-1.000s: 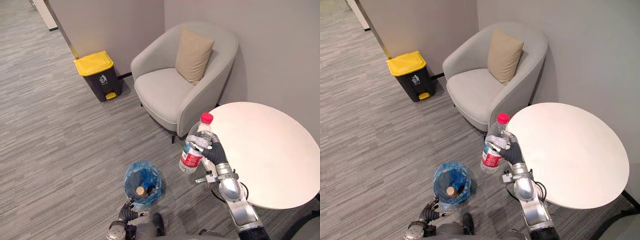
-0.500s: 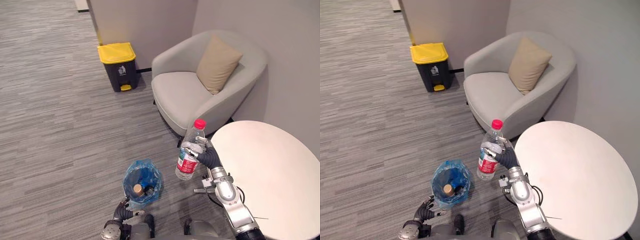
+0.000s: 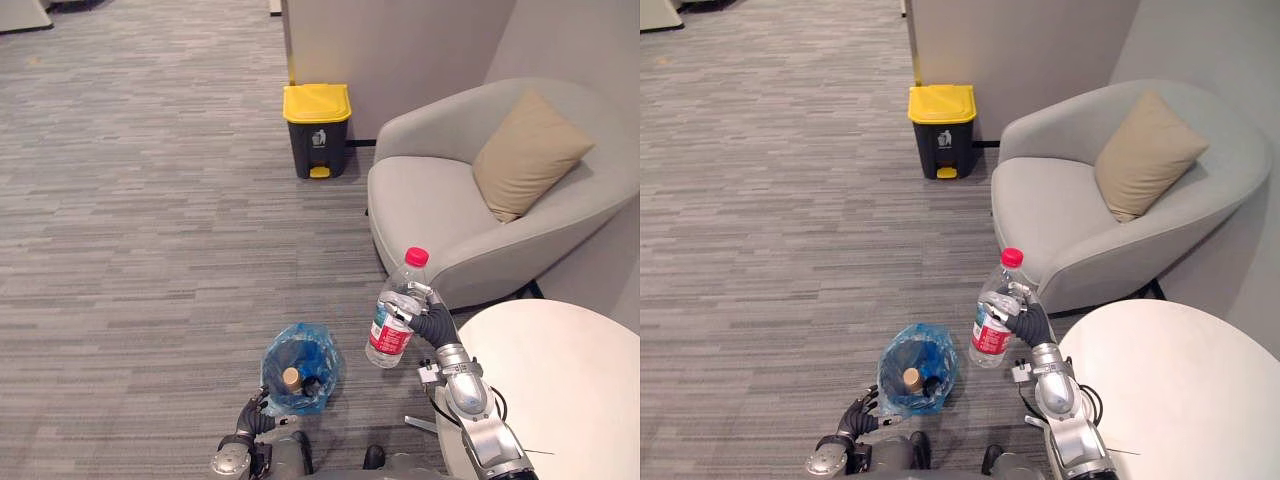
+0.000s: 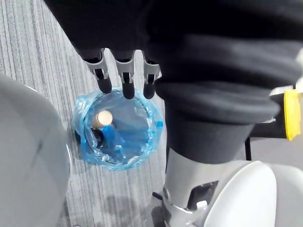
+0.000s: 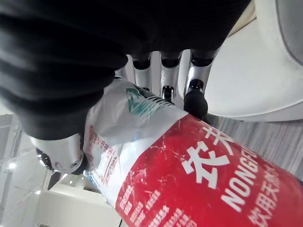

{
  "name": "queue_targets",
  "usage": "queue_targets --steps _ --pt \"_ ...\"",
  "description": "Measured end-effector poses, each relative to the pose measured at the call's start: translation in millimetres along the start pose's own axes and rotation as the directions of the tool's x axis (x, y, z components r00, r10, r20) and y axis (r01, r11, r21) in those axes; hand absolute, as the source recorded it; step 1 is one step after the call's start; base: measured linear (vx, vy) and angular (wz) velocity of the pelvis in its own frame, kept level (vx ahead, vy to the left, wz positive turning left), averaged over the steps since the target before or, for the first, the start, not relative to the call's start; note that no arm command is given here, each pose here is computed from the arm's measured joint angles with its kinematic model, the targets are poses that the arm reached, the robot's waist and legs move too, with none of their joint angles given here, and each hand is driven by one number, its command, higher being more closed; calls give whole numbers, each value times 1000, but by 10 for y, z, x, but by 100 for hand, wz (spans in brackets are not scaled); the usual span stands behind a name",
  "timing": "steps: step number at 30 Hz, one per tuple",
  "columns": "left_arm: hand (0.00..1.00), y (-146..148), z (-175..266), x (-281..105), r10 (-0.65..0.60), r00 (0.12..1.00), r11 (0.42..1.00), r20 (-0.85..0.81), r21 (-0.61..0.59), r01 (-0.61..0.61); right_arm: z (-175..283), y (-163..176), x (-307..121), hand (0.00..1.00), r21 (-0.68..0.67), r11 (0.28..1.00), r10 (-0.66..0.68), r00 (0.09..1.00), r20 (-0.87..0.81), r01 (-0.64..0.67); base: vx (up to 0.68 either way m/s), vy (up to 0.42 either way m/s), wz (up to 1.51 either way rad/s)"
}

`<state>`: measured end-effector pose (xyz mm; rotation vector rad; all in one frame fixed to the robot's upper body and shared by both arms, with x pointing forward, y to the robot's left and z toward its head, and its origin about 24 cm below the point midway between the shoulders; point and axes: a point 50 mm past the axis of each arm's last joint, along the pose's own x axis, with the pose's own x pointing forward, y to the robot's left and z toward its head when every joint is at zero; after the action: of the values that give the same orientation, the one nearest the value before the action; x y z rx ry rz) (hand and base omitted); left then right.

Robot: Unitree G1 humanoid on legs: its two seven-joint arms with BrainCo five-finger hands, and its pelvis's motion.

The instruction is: Gather rubbish on tea table into small bin, then transfer packed bag to large trash can.

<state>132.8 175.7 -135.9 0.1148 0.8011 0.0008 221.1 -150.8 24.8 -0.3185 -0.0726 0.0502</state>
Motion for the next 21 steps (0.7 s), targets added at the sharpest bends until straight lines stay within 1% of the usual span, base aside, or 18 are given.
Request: queue_targets --steps 3,8,11,14,15,16,18,19,21 --pt "0 -16 -31 -14 -9 1000 1000 -11 12 9 8 33 8 100 13 1000 4 1000 1 -4 22 54 14" --pt "0 1 -76 -37 -8 1000 1000 -23 21 9 -109 100 39 100 -8 999 34 998 -47 -34 -48 -4 5" --pt "0 -13 -50 -25 -21 1000 999 -15 41 22 -57 169 172 100 -27 997 76 997 -17 -77 -88 -24 -6" --pt "0 7 150 67 -18 999 998 39 53 15 130 196 464 100 -82 990 119 991 68 -114 -158 -3 0" --pt "0 33 289 124 -12 997 998 76 63 7 253 213 618 100 -108 986 137 985 109 -125 -174 3 7" --pt "0 46 342 144 -7 996 998 91 67 1 295 222 673 100 -121 984 145 982 122 -131 -203 3 11" --pt "0 112 599 222 16 987 997 161 75 -28 493 228 879 100 -177 974 172 968 181 -140 -249 -1 16" --pt "0 121 651 233 20 984 997 176 72 -33 527 217 904 100 -186 974 168 967 193 -132 -252 -3 18" --pt "0 152 891 253 41 965 998 260 44 -54 686 200 1006 100 -227 967 168 956 242 -112 -188 -6 16"
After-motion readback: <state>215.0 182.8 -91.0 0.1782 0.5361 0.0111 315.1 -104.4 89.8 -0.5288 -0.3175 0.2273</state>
